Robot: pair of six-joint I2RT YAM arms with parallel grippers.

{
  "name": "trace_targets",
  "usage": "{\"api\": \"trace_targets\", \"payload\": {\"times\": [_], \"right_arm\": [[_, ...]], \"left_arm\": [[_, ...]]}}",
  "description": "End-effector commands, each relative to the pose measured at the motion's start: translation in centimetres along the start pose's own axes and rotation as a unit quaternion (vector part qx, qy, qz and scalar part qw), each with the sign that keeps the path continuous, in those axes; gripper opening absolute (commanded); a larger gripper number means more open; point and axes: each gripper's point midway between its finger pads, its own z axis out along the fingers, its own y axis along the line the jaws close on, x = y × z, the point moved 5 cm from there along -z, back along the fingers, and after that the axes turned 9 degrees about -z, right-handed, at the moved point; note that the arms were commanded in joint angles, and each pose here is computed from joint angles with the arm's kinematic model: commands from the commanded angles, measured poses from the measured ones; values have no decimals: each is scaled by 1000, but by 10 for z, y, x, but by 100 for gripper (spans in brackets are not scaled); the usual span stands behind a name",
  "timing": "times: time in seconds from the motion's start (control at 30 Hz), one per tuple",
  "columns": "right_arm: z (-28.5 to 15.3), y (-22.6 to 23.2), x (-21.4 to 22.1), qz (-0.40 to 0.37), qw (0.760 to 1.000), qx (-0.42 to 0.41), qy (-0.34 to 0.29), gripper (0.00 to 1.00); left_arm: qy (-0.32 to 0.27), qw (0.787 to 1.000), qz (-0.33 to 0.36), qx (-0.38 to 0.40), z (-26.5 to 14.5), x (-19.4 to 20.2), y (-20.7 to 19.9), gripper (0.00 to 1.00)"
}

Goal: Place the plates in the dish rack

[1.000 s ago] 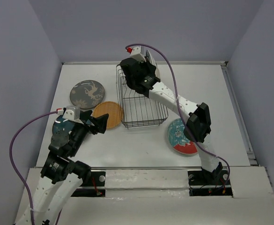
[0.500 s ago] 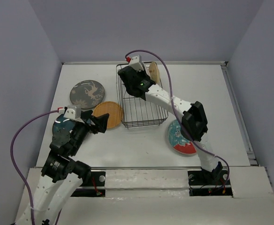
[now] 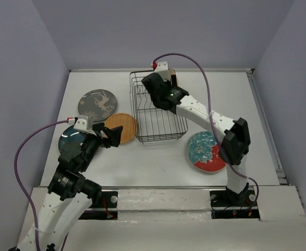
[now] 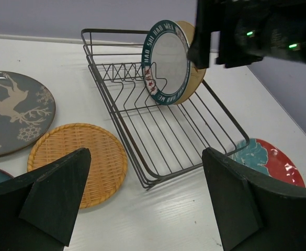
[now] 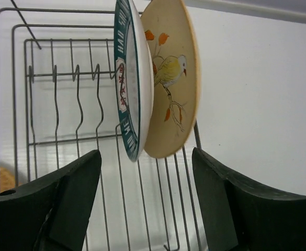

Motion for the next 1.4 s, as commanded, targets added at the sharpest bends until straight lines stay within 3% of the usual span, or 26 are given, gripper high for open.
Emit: {"api": "trace_targets", "payload": {"times": [0.0,0.1,0.13,0.23,0.37,0.5,0.7,0.8,0.87,0.93,0.97,1.37], "right_arm": [[-60,-61,-28,109,991,-59,-46,76],[-88,-102,-10,157,983,-77,-61,76],[-81,-104,30,139,987,-71,-28,76],[-100,-141,68,181,981,-64,-23,76],[-105,-173,160,230,972,-28,47,76],[-109,-200,221,295,948,-5,117,81],[-107,-194,240,347,922,5,170,81],[-95,-168,248,352,913,-46,203,71],[-86,-152,263,350,904,-64,236,50],[-76,-145,263,358,903,-67,228,13],[-73,-143,267,356,903,-69,229,7],[-6,-125,267,350,905,-70,230,7]], "left_arm": [[-30,1000,-1,6,1,-18,-6,99],[-29,1000,-2,9,1,-18,-7,99],[-31,999,-1,10,1,-19,-7,99],[-26,1000,-1,12,3,-18,-8,99],[-20,999,-1,27,2,-17,-11,99],[-28,999,-1,34,-1,-19,-13,99],[-31,999,-1,45,-3,-20,-16,99],[-37,998,0,51,-7,-22,-17,99],[-44,998,0,49,-9,-25,-17,99],[-45,998,-2,54,-10,-25,-18,99],[-42,998,-1,56,-10,-24,-19,99],[-38,997,0,62,-9,-23,-20,99]]}}
